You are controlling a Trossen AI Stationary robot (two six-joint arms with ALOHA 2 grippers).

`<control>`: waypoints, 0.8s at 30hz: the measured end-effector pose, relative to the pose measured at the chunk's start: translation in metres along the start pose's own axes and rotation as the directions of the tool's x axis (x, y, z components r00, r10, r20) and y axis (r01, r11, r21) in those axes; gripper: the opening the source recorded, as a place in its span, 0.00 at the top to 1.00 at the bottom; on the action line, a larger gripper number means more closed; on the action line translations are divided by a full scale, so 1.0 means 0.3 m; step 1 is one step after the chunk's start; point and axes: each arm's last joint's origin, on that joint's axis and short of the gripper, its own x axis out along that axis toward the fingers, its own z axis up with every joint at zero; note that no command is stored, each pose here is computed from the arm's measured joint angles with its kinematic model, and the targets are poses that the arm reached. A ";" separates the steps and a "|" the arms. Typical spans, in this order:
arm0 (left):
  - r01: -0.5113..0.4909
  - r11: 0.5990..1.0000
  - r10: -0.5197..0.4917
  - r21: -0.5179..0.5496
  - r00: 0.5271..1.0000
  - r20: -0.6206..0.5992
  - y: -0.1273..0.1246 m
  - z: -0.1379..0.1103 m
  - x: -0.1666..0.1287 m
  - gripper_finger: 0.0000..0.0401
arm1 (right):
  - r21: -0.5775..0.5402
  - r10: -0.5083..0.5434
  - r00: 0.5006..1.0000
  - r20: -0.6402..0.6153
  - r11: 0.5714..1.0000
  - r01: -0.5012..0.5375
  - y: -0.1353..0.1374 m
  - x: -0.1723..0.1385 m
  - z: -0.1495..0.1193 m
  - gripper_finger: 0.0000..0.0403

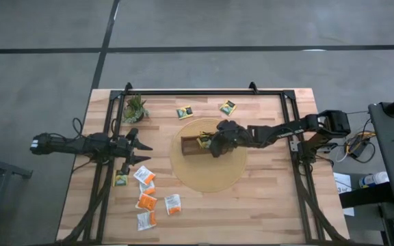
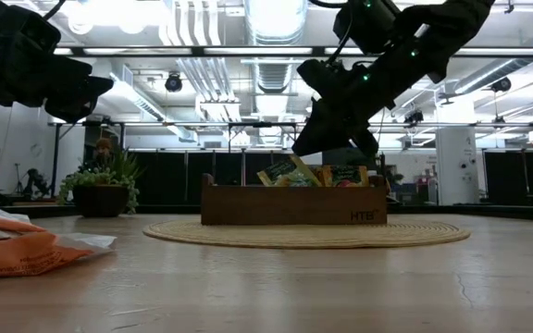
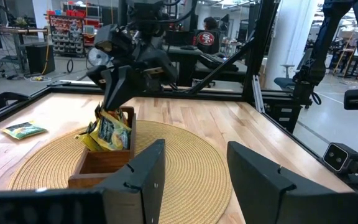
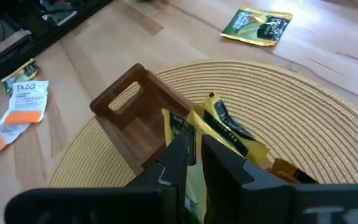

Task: Pick & Place Tea
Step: Put the yellow tea bag into the middle section of the wooden organizer

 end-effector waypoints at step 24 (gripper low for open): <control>0.000 1.000 0.000 0.000 1.000 0.000 0.000 0.000 0.000 0.58 | -0.033 -0.003 1.000 0.008 0.999 0.003 -0.004 0.000 0.007 0.88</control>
